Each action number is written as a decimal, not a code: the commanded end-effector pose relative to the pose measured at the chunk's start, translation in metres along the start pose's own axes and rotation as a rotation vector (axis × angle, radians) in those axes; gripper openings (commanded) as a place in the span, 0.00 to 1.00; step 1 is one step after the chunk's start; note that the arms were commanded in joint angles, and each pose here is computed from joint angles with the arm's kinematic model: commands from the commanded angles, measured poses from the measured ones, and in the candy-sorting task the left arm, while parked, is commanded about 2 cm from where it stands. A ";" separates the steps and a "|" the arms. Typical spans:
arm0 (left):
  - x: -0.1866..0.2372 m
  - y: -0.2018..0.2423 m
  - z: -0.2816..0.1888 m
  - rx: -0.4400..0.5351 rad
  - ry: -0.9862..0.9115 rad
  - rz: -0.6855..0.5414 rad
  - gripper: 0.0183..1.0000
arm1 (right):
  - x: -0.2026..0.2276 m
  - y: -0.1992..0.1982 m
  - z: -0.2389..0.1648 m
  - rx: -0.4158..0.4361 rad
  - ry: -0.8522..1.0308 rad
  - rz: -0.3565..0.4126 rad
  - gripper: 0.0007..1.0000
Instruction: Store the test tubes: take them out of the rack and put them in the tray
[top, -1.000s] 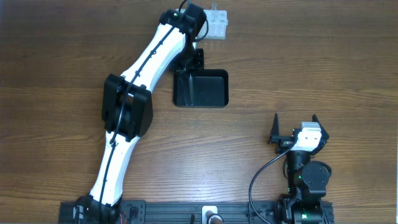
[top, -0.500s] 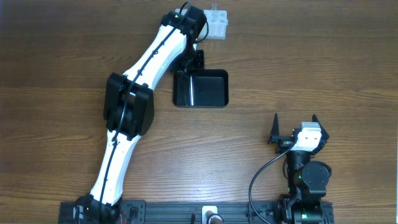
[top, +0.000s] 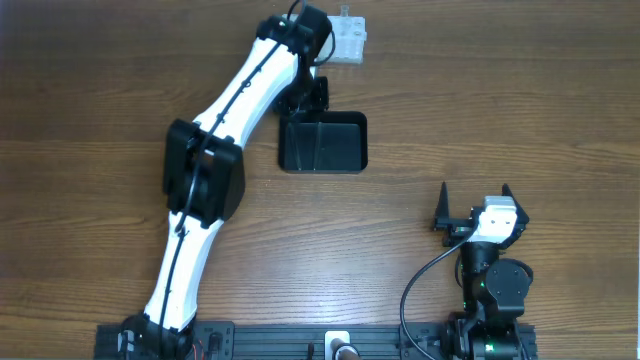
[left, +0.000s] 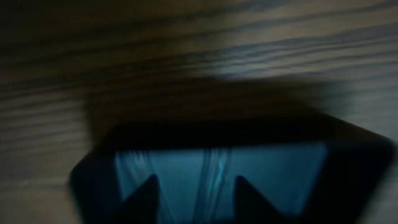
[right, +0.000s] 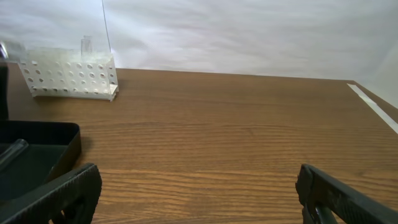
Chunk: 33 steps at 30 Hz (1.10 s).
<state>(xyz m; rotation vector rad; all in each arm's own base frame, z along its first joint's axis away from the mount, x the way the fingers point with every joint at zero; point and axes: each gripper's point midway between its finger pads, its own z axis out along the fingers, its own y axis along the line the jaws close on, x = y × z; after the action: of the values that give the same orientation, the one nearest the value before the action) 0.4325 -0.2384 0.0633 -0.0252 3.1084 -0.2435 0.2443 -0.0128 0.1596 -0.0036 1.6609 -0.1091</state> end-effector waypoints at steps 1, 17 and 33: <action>-0.016 -0.008 -0.126 0.045 -0.313 0.021 0.51 | 0.002 0.002 0.000 -0.009 0.001 -0.004 0.99; 0.024 0.082 -0.307 -0.051 -0.883 -0.123 1.00 | 0.002 0.002 0.000 -0.009 0.001 -0.004 0.99; 0.119 0.166 -0.301 0.079 -1.239 -0.127 1.00 | 0.002 0.002 0.000 -0.009 0.001 -0.004 0.99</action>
<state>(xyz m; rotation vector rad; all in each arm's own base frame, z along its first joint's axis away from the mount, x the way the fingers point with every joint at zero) 0.3149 -0.0331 0.3539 -0.3511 1.8706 -0.2406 0.2443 -0.0128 0.1597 -0.0030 1.6605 -0.1085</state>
